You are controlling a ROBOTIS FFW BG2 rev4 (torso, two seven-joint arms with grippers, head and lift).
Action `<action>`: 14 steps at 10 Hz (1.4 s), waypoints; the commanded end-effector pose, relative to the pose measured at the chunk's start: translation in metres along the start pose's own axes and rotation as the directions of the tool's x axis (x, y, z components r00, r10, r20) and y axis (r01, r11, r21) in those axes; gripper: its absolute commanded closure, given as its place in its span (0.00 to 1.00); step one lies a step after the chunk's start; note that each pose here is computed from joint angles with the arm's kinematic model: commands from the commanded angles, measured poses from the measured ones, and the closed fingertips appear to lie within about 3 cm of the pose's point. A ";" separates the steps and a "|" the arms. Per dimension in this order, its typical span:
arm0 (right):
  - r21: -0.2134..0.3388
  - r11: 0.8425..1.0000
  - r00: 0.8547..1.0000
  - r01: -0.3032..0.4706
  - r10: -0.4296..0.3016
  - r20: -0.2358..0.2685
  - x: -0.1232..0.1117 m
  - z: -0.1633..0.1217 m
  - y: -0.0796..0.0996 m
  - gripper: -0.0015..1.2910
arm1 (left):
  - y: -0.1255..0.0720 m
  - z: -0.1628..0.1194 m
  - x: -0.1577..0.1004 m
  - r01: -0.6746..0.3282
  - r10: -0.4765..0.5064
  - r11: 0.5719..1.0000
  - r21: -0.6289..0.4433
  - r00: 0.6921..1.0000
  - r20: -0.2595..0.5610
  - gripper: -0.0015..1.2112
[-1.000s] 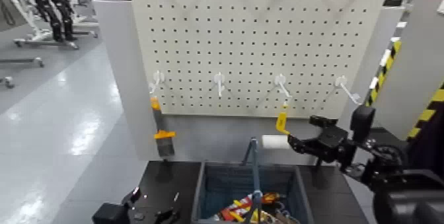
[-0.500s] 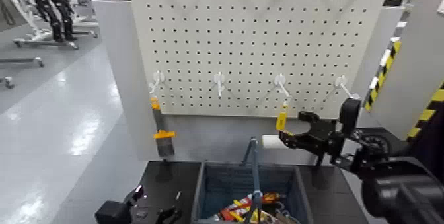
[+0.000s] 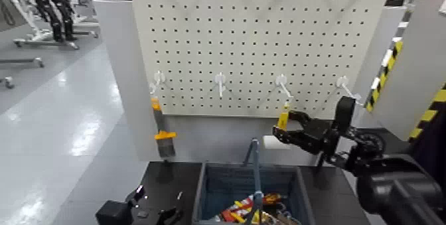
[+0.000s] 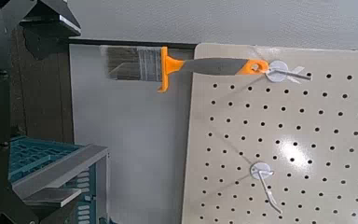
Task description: Put the yellow roller into the crate.
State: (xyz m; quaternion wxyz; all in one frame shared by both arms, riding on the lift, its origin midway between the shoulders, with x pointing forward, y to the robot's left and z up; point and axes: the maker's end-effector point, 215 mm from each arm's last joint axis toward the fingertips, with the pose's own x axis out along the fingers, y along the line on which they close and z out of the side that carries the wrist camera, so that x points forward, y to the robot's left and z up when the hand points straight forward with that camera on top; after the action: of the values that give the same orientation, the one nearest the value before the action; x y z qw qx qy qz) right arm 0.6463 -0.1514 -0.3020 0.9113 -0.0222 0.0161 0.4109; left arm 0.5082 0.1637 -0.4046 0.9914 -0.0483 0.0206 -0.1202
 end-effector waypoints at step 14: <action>0.024 0.999 0.998 0.046 -0.047 0.049 -0.015 0.022 0.025 0.95 | 0.002 -0.001 -0.004 0.000 0.000 1.000 -0.006 1.000 0.000 0.09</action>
State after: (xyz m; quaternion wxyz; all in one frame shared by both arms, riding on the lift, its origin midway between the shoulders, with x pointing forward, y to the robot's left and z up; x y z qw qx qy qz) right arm 0.6226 -0.1478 -0.2808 0.9216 -0.0030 -0.0022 0.3880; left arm 0.5052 0.1663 -0.4057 0.9912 -0.0514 0.0211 -0.1199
